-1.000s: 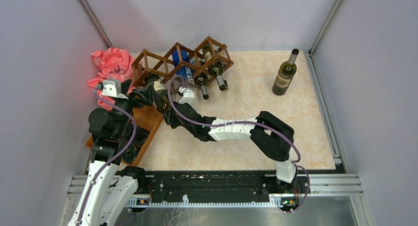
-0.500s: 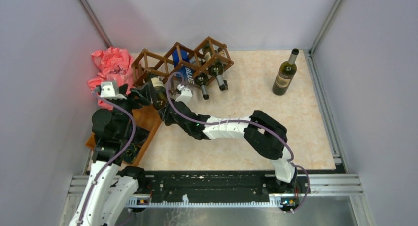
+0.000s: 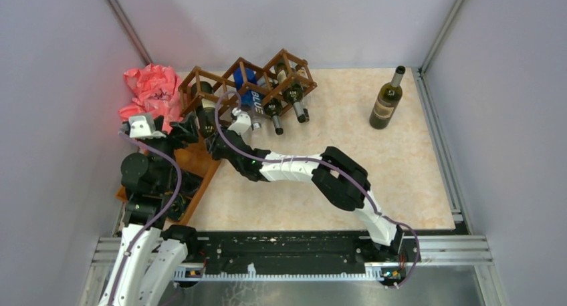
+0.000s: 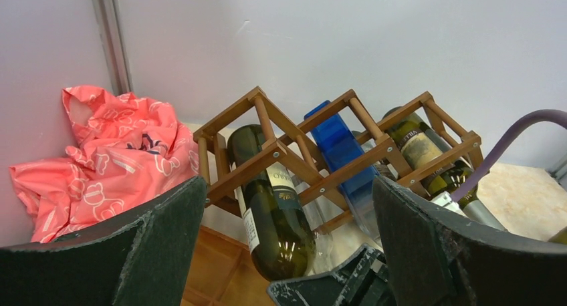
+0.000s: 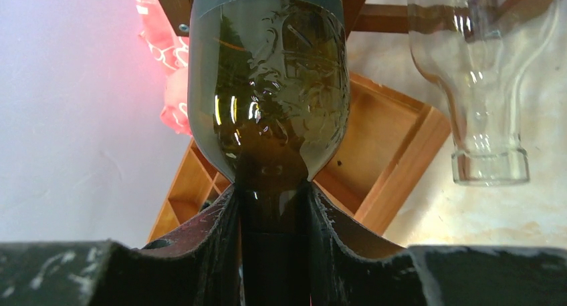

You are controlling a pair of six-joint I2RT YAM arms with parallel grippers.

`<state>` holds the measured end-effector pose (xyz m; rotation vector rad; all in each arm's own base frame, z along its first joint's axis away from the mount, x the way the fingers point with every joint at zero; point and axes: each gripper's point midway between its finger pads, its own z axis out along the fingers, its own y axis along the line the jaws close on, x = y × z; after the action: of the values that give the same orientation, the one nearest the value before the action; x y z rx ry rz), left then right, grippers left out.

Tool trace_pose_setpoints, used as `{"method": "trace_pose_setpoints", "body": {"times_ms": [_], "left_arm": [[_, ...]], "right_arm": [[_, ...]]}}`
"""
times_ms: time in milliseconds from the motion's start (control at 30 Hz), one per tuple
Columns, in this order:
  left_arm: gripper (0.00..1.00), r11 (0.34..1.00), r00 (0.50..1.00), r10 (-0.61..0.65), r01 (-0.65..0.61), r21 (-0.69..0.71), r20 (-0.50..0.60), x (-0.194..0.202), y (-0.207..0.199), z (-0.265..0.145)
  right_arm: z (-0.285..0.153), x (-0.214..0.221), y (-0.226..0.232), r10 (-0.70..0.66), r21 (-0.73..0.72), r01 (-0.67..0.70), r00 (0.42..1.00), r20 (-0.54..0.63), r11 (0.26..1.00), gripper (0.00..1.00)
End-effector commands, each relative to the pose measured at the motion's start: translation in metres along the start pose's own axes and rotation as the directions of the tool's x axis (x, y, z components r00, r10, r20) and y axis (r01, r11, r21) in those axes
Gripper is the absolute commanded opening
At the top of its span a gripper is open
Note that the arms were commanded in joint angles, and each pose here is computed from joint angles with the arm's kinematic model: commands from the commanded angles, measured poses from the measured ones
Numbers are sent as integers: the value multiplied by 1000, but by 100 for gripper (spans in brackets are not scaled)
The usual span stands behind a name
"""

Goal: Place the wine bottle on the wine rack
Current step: Place the wine bottle in the wine rack.

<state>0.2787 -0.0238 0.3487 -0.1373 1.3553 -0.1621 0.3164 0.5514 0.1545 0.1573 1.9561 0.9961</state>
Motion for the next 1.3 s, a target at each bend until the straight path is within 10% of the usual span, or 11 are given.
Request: {"method": "trace_pose_setpoints", "body": {"times_ms": [0,800,1033,1067,1100,1267], "left_arm": [[99,999,999,23,-21,-44,40,-9,10,-2],[99,995,994,44,-34,-98,100,-23,22,-13],[99,994,993,45,-35,-103,105,-24,23,-14],[99,994,993,45,-35,-102,106,-24,23,-14],[99,994,993,44,-33,-101,107,-25,23,-14],[99,994,993,42,-31,-101,113,-26,23,-15]], "right_arm": [[18,-75,27,87,-43,-79,972,220,996,0],[69,-88,18,109,-37,-103,966,233,994,12],[70,-83,13,74,-35,-68,974,212,997,54],[70,-82,13,68,-38,-62,976,208,997,89],[68,-82,13,65,-41,-58,977,202,997,97],[58,-82,16,47,-47,-38,980,195,998,98]]}}
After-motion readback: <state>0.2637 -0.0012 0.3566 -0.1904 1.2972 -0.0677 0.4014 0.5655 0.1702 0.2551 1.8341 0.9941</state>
